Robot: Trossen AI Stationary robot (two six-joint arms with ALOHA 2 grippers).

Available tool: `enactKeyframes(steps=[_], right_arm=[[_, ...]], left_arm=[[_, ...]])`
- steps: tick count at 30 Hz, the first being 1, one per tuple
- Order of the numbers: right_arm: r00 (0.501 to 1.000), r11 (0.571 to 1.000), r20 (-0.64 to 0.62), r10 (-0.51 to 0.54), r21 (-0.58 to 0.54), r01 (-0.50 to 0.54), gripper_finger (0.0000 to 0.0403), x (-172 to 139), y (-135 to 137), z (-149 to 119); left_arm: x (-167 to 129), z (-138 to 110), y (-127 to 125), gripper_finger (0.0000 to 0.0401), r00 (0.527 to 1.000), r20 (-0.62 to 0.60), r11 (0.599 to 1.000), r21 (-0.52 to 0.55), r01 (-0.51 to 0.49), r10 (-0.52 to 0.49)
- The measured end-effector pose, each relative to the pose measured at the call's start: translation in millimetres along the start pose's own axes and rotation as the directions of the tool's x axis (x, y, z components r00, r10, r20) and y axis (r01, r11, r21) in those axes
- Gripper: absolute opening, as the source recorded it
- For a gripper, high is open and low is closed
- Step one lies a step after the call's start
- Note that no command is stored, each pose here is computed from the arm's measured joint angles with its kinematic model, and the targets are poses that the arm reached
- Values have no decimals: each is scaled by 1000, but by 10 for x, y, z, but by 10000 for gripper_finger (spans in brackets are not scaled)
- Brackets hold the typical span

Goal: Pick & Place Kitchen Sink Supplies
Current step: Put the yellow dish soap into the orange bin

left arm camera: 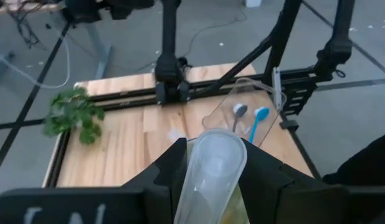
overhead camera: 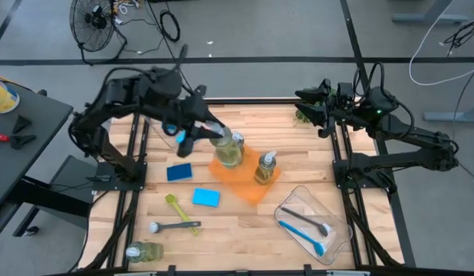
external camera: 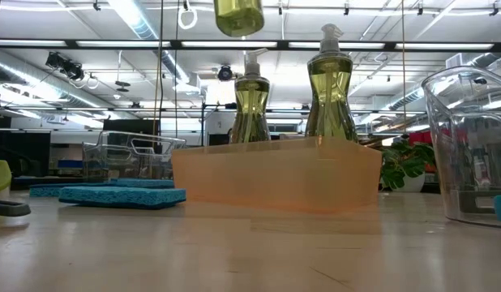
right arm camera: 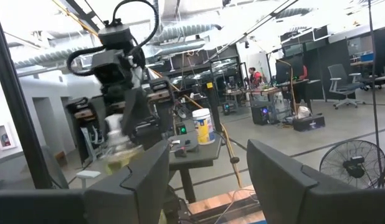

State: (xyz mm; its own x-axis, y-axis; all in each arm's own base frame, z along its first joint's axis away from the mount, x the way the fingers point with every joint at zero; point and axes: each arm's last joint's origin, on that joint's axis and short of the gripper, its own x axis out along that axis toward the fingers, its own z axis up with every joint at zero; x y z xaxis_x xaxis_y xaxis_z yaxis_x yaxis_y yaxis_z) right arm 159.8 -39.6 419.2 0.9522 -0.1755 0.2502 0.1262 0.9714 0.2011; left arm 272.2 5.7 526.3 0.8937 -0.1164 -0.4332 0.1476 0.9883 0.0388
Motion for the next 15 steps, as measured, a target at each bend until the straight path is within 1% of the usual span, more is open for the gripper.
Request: enactKeyframes(steps=[8,15], right_arm=[[1000,1000,0,0,0,0,215,0,1,1],[1000,1000,0,0,0,0,215,0,0,1]], left_arm=[[360,37,-76,118,999,14,999,27,42,-42],[600,41,-111,118,998,12,997,43,65,-66]])
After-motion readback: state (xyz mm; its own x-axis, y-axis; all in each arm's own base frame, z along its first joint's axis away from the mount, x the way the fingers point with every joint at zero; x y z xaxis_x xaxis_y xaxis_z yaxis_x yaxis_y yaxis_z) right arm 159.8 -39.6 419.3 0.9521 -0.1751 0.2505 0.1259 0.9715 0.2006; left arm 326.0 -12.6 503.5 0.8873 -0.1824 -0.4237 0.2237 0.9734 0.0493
